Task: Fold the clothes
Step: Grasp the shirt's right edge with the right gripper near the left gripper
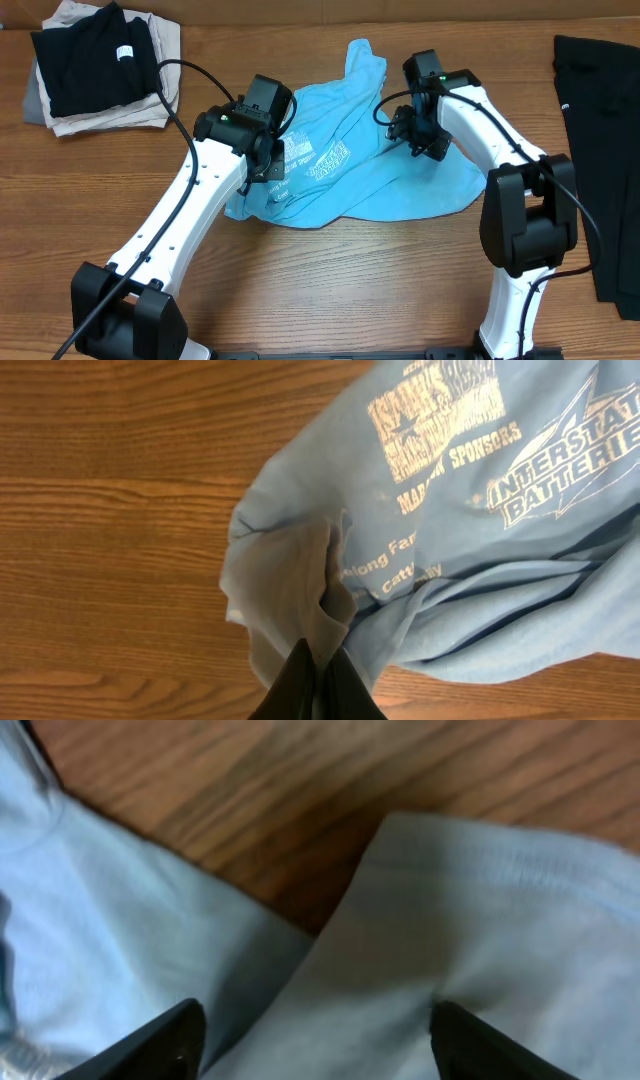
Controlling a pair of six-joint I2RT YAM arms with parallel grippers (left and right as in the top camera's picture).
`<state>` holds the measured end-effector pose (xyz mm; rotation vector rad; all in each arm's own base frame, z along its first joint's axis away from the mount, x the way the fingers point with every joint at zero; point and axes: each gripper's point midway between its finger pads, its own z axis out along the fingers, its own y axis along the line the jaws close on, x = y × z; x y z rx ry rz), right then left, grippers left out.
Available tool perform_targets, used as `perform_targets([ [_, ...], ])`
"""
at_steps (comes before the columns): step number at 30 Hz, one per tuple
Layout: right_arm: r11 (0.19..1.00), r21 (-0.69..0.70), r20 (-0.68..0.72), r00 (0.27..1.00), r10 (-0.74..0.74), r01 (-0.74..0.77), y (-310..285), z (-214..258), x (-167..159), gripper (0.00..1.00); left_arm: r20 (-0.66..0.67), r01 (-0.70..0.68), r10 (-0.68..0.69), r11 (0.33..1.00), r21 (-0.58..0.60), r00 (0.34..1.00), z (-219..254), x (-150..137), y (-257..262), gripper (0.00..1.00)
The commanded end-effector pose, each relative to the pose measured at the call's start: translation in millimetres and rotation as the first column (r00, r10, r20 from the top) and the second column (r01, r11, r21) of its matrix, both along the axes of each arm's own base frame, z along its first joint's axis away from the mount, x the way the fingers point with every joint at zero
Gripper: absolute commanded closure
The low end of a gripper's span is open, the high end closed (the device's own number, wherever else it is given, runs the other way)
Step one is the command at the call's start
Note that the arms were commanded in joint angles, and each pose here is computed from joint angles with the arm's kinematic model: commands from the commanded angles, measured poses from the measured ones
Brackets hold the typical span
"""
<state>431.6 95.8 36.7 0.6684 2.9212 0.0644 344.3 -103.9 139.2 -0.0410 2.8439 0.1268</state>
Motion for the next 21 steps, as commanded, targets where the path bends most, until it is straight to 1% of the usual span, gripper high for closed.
perform_targets([
  [1, 1.0, -0.013, 0.028, 0.999, -0.017, 0.018, -1.4, -1.7, 7.6, 0.28, 0.014, -0.021, 0.021, 1.0, -0.019, 1.0, 2.4, 4.3, -1.0, 0.96],
  [5, 1.0, -0.008, 0.053, 0.998, -0.018, 0.018, -0.1, -1.3, 13.9, 0.29, 0.014, -0.02, 0.021, 1.0, -0.019, 1.0, 2.4, 4.5, -1.0, 0.96],
  [7, 1.0, -0.008, 0.059, 0.998, -0.019, 0.02, -0.5, -1.4, 15.6, 0.33, 0.015, -0.02, 0.02, 1.0, -0.019, 1.0, 2.5, 4.7, -1.1, 0.96],
  [9, 1.0, -0.013, 0.059, 0.998, -0.02, 0.021, -1.1, -3.2, 16.3, 0.35, 0.019, -0.02, 0.021, 1.0, -0.02, 1.0, 2.7, 5.5, -1.2, 0.96],
  [21, 0.999, -0.034, 0.039, 0.999, -0.004, 0.005, -4.7, -8.6, 13.3, 0.35, 0.039, -0.019, 0.021, 0.999, -0.029, 0.999, 4.2, 10.3, -3.2, 0.96],
])
